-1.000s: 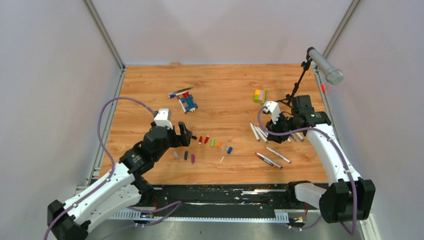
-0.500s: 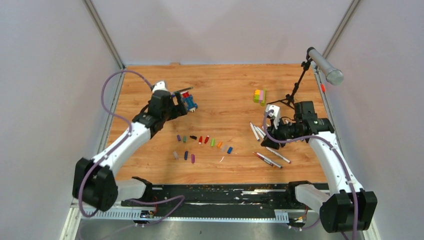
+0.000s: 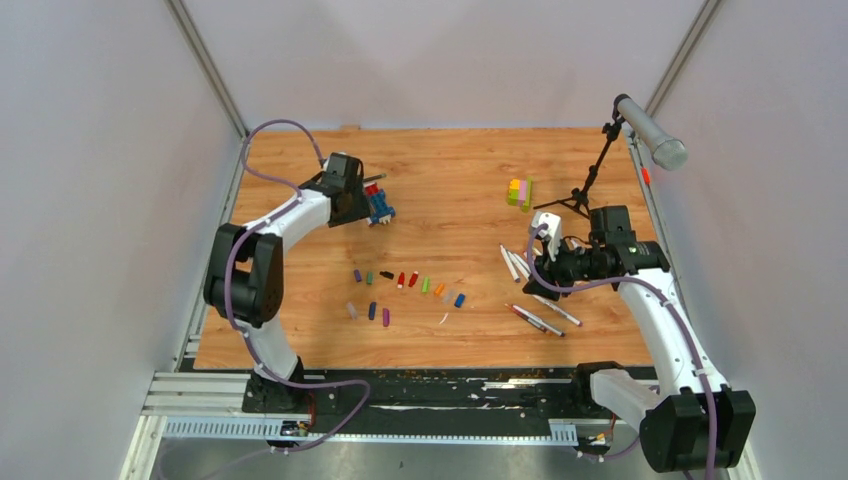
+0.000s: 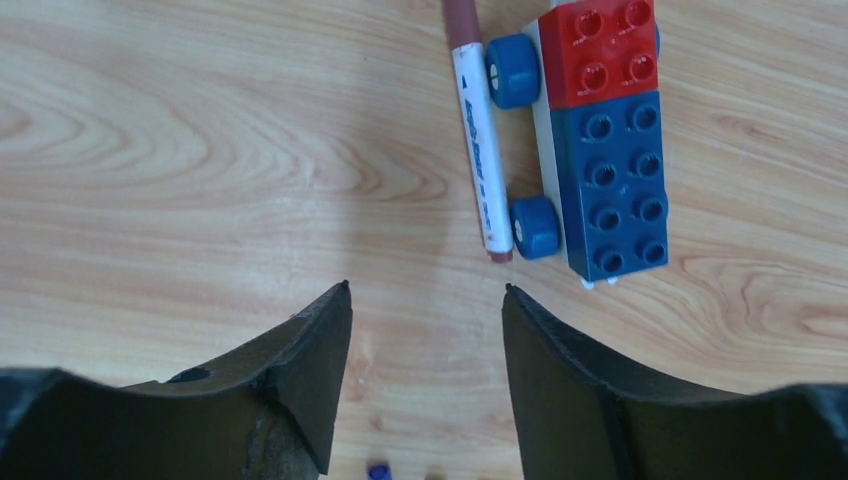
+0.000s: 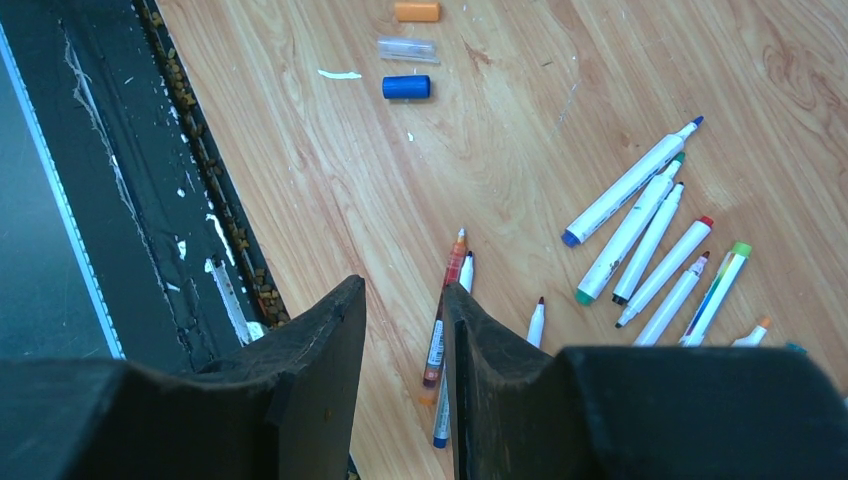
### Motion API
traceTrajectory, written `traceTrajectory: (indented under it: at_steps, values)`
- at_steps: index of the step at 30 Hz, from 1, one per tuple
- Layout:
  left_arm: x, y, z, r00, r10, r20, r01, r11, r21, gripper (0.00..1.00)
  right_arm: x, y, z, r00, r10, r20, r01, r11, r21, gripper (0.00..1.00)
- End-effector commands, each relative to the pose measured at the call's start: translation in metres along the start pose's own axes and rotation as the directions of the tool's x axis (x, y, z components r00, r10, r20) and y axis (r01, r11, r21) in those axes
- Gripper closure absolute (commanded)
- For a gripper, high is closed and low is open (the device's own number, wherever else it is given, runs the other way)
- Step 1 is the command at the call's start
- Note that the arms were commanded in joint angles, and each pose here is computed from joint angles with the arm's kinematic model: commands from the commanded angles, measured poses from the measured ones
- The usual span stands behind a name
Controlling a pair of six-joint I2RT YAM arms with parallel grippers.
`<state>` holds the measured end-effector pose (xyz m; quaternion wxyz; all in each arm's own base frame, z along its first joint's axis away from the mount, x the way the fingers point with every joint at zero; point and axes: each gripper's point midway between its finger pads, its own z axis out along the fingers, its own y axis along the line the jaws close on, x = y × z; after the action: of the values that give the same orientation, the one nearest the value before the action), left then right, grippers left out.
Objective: Open the pen caps
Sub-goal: Pick up the pen from the center of the board.
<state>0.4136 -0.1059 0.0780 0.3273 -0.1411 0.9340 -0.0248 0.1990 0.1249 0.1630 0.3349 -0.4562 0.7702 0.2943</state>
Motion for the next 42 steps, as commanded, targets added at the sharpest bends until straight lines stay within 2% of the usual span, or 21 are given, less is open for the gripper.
traceTrajectory:
  at_steps: [1, 10, 13, 24, 42]
  values:
    - [-0.022, -0.012, 0.007, 0.999, 0.034, 0.002, -0.034, 0.999, 0.035, 0.37, -0.006, -0.004, -0.002, 0.998, -0.052, 0.028, 0.051, 0.998, 0.021, 0.65]
    - [-0.024, -0.013, 0.036, 0.998, 0.042, -0.056, -0.042, 0.999, -0.008, 0.41, -0.005, -0.005, -0.001, 0.998, -0.051, 0.025, 0.051, 0.998, 0.023, 0.65]
    - [-0.024, -0.013, 0.044, 0.996, 0.042, -0.080, -0.044, 0.999, -0.021, 0.45, -0.005, -0.005, -0.001, 0.998, -0.051, 0.025, 0.050, 0.999, 0.022, 0.65]
    - [-0.027, -0.016, 0.063, 0.991, 0.040, -0.130, -0.047, 0.998, -0.052, 0.50, -0.004, -0.005, -0.001, 0.998, -0.051, 0.024, 0.051, 0.998, 0.022, 0.64]
    - [-0.017, -0.007, 0.075, 0.974, 0.076, -0.213, -0.101, 0.989, -0.106, 0.59, -0.003, -0.005, -0.001, 0.998, -0.052, 0.021, 0.051, 0.998, 0.025, 0.64]
